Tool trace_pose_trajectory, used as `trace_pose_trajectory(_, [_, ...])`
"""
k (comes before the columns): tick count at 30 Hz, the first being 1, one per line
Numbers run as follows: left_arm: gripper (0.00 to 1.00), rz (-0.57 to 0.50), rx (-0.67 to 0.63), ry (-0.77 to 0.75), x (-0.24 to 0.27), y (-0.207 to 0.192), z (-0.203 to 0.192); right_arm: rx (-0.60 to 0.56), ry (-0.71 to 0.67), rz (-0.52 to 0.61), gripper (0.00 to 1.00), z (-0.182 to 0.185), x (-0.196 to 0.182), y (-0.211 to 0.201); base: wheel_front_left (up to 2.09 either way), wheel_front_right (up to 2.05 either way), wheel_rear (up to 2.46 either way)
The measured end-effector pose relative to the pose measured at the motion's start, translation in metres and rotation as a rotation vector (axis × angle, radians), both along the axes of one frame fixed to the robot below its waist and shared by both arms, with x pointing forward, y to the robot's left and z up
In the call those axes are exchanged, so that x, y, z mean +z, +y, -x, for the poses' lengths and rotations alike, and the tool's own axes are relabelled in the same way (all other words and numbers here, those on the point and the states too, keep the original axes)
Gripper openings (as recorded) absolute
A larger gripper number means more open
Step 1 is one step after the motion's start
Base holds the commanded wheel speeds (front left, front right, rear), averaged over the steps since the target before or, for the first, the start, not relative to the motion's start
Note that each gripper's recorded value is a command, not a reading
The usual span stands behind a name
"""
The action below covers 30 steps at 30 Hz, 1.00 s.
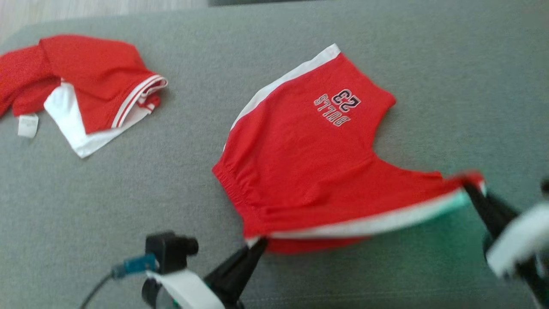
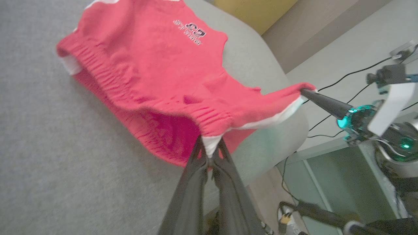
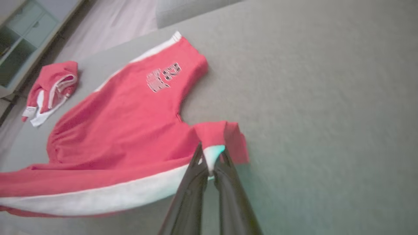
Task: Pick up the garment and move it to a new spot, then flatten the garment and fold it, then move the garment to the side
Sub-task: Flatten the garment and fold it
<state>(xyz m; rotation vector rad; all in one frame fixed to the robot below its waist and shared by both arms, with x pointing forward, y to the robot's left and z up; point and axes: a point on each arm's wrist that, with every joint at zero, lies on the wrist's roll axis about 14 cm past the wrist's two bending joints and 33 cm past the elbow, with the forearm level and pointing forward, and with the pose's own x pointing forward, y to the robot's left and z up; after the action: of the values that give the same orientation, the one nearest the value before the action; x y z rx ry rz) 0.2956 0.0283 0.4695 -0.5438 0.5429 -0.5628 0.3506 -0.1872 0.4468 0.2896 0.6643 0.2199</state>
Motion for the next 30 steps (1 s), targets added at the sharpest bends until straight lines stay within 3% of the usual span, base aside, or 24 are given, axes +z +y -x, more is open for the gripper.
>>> trace_pose_trajectory(5, [0.0, 0.107, 0.05, 0.019, 0.019, 0.0, -0.023, 0.118, -0.072, -0.022, 0.0, -0.071, 0.029, 0.039, 0.0, 0.0, 0.0])
trace_pose_trajectory(9, [0.0, 0.163, 0.122, 0.017, 0.027, 0.009, -0.053, 0.171, -0.058, -0.023, 0.0, -0.115, 0.03, 0.059, 0.0, 0.0, 0.0])
trace_pose_trajectory(13, [0.0, 0.141, 0.195, 0.001, 0.019, 0.022, -0.092, 0.204, -0.037, -0.008, 0.0, -0.159, 0.023, 0.075, 0.0, 0.0, 0.0])
trace_pose_trajectory(21, [0.0, 0.082, 0.321, 0.026, -0.015, 0.046, -0.139, 0.275, 0.024, 0.041, 0.0, -0.213, -0.012, 0.103, 0.0, 0.0, 0.0])
trace_pose_trajectory(30, [0.0, 0.038, 0.386, 0.067, -0.047, 0.062, -0.146, 0.339, 0.058, 0.024, 0.0, -0.228, -0.05, 0.138, 0.0, 0.0, 0.0])
